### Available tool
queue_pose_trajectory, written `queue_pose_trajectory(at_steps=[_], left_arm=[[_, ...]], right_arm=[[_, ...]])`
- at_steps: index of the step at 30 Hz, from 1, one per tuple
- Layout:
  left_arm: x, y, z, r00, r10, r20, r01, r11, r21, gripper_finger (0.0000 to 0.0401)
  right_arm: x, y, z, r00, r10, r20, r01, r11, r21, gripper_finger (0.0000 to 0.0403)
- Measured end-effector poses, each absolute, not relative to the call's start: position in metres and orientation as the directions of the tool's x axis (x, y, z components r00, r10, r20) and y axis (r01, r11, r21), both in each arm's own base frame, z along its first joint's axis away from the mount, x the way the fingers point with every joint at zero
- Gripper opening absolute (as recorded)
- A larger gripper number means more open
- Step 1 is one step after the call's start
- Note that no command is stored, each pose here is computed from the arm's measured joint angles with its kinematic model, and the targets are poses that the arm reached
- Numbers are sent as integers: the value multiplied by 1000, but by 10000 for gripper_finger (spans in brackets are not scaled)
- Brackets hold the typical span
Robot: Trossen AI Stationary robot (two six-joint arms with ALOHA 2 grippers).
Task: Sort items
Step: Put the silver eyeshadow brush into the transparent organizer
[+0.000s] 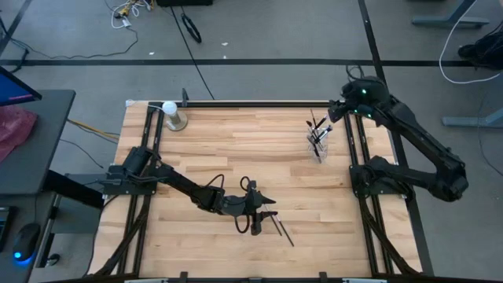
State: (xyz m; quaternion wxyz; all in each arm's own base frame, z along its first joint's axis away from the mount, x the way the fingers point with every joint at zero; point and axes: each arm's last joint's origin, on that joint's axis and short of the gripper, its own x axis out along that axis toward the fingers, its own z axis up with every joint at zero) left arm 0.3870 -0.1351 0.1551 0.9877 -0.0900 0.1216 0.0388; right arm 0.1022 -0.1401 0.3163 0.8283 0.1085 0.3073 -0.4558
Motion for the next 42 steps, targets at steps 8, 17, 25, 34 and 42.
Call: queue_pose_trajectory(at_steps=[8, 17, 25, 34, 42], left_arm=[[387, -135, 155, 967, 54, -247, -98, 981, -169, 177], [387, -134, 155, 968, 71, -242, -113, 980, -165, 177], [385, -138, 152, 959, 68, -276, -110, 984, -139, 177], [377, -149, 145, 937, 82, -340, -118, 989, -88, 177], [374, -155, 144, 933, 83, -349, -116, 990, -76, 177]], right_arm=[[101, -81, 339, 636, -608, -475, 668, 742, -55, 237], [124, -13, 340, 885, -168, -434, 242, 962, 122, 195], [171, 62, 289, 897, 199, -394, -139, 975, 174, 159], [198, 134, 200, 784, 113, -610, -11, 986, 169, 120], [209, 167, 134, 706, 37, -708, 89, 986, 140, 110]])
